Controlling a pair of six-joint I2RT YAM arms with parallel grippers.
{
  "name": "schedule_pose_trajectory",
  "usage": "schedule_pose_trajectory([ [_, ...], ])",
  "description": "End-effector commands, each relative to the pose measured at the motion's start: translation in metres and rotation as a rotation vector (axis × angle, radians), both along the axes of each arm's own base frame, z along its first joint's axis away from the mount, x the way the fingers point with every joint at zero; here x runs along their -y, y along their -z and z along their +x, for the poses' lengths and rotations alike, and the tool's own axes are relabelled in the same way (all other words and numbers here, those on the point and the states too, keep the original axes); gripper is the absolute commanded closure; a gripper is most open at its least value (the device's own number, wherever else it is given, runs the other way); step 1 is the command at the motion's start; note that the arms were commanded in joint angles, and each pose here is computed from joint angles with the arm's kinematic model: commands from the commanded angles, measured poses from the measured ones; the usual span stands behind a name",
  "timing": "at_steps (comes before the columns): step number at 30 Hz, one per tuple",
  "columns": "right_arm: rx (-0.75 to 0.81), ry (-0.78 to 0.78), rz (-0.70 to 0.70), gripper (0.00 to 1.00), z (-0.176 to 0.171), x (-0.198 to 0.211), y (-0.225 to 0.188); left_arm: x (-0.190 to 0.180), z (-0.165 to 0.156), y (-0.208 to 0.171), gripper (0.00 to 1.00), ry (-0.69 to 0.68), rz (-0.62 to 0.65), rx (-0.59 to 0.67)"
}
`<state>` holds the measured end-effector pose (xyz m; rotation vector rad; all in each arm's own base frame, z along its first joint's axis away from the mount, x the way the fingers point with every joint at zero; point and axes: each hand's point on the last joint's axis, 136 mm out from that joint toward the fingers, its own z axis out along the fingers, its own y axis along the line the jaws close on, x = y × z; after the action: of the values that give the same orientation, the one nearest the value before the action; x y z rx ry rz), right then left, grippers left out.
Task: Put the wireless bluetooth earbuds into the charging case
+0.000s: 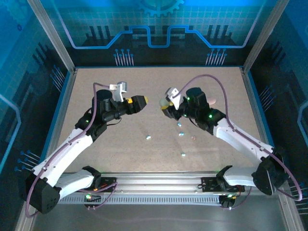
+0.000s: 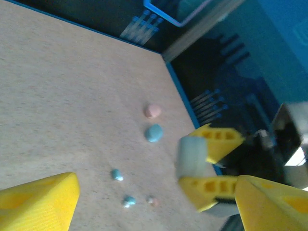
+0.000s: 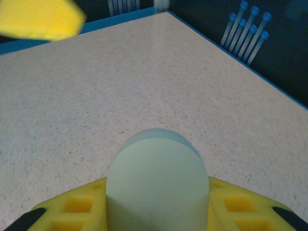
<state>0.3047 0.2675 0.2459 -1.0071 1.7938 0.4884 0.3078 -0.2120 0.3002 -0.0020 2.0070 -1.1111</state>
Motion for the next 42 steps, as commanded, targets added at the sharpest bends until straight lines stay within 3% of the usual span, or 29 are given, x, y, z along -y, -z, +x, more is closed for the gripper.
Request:
schedule_pose_trajectory([
  [1, 0.251, -0.130, -0.016, 0.73, -0.013, -0.015, -0.030, 0.028, -0.020, -0.026, 0.17, 0.161, -0.058, 0.030],
  [15, 0.307, -0.164, 0.014, 0.71, -0.025, -0.019, -0.047, 0.070, -0.025, -0.006, 0.33, 0.267, 0.018, -0.027],
  [20, 0.313, -0.187, 0.036, 0.70, -0.029, -0.023, -0.052, 0.072, -0.019, -0.003, 0.47, 0.247, 0.021, -0.041],
  [30, 0.345, -0.240, 0.019, 0.68, -0.037, -0.029, -0.052, 0.072, -0.012, -0.003, 0.62, 0.212, -0.008, -0.054],
  [34, 0.374, -0.232, 0.011, 0.67, -0.037, -0.028, -0.056, 0.073, -0.011, -0.002, 0.78, 0.208, -0.012, -0.067],
  [37, 0.399, -0.200, 0.015, 0.64, -0.034, -0.024, -0.062, 0.069, -0.011, -0.001, 0.89, 0.188, -0.017, -0.077],
  [42, 0.432, -0.106, 0.100, 0.45, -0.030, -0.005, -0.072, 0.062, -0.015, -0.012, 0.92, 0.140, -0.113, -0.086],
])
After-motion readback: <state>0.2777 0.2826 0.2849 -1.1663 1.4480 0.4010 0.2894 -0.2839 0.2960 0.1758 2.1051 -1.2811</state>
